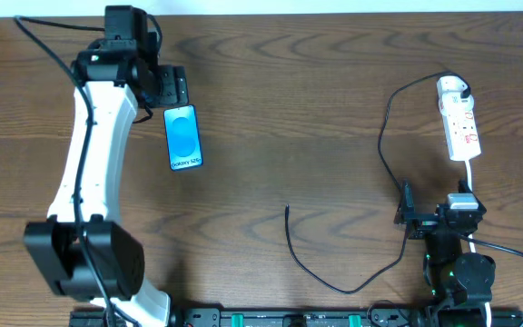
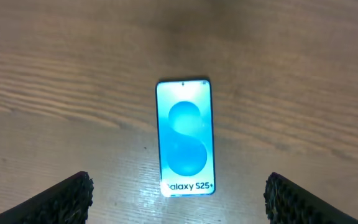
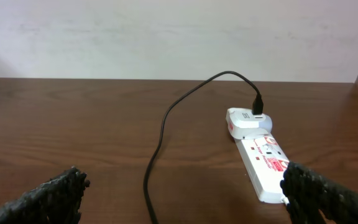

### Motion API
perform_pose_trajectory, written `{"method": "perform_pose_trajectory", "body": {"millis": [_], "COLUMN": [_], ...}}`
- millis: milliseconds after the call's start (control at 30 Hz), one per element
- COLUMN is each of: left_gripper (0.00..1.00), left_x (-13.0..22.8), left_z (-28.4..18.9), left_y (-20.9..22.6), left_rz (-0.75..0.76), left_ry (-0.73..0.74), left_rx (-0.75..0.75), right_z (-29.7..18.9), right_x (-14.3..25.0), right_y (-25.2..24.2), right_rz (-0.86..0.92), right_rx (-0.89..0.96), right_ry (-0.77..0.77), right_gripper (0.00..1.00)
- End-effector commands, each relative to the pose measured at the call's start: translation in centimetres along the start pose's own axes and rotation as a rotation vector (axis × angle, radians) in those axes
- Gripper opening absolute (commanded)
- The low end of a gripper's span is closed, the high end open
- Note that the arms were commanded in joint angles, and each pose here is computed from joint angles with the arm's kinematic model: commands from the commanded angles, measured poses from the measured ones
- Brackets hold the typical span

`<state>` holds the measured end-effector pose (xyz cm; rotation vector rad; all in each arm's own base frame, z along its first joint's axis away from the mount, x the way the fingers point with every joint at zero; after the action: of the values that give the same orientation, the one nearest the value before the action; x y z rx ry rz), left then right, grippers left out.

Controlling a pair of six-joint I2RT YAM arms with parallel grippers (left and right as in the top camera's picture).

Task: Plug charger to phone and switch on socket
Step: 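Move the left gripper forward over the Galaxy S25+ phone, then lower the left gripper and close it on the phone's long edges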

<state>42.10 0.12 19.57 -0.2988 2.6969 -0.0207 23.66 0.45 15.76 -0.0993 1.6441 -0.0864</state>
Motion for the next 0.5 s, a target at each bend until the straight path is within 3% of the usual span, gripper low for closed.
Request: {"method": "perform_pose_trajectory", "body": {"millis": [0,467], "left_gripper": [0.88,0.88], "left_x": [0.6,3.5], "left_z": [1.6,5.7], "left_y": [0.2,0.6], "left_rz": [-0.028,-0.02], "left_ry": [0.056,0.232], "left_rx": [-0.027,-0.063], "right_z": [0.0,0.0], "right_x": [0.1,0.1], "right_y": [0.2,0.2], "right_rz": [-0.008,-0.008], "right_rx": [-0.01,-0.01], "right_ry": [0.002,0.002], "right_gripper": [0.99,0.99]}}
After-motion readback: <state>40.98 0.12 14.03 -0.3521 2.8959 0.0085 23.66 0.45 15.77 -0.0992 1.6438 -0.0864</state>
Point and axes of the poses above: each gripper's point midway between its finger pads, its own z axis out along the fingers, its own y axis along the line the jaws close on, x = y × z, the point moved 1 cm from there along -z, back along the fingers, and after that the axes turned 6 degrees about -z, right-handed, at the moved point
